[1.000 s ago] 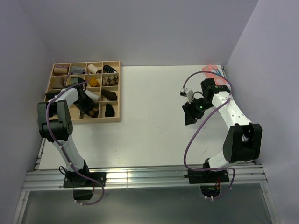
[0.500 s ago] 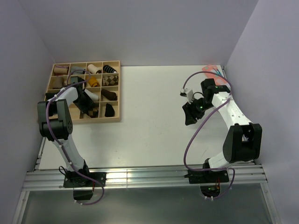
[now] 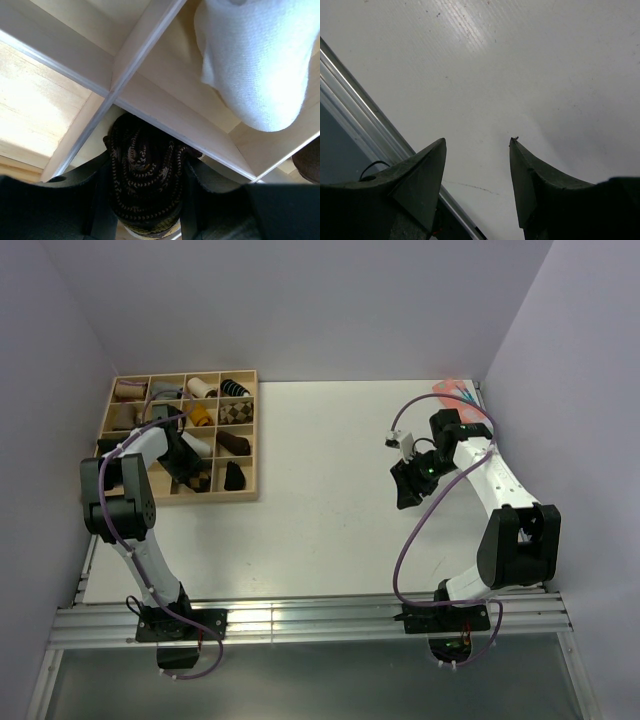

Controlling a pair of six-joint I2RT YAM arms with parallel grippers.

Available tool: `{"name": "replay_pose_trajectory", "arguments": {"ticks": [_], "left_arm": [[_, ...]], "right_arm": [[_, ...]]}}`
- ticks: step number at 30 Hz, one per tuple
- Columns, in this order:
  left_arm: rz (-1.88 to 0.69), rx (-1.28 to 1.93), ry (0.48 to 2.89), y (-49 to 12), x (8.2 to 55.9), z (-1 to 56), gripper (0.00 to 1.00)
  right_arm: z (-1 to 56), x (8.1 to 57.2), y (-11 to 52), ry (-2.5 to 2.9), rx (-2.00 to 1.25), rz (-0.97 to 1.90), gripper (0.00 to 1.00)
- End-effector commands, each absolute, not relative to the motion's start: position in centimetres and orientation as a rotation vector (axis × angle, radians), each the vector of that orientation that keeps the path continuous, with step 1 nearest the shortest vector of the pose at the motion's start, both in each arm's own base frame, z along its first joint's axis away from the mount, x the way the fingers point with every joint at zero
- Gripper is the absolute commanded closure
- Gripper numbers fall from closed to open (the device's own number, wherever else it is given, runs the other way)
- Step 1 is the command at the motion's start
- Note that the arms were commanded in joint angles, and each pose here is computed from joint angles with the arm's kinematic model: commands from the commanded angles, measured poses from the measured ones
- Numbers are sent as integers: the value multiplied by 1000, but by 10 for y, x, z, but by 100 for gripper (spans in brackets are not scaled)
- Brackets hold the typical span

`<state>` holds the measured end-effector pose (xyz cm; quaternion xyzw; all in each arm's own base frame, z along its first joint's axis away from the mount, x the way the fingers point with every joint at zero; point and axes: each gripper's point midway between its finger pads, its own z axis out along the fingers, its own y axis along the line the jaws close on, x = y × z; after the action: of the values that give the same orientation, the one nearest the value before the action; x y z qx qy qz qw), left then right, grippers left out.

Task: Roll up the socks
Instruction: Place the sock in the storage box.

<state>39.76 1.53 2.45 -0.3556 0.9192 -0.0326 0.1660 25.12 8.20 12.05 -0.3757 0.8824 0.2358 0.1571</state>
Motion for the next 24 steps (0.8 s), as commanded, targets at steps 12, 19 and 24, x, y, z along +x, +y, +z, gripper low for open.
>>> {"name": "replay_pose_trajectory", "arguments": {"ticks": [12, 19, 24], "left_arm": [[-25, -1057, 2667, 11, 373, 34, 40], [-19, -1057, 2629, 14, 382, 51, 39], [-21, -1039, 2596, 16, 387, 69, 33]], "right_arm": [[124, 250, 79, 2512, -1087, 658, 39], [125, 251, 79, 2510, -1085, 658, 39], [125, 251, 79, 2514, -1085, 664, 39]]}}
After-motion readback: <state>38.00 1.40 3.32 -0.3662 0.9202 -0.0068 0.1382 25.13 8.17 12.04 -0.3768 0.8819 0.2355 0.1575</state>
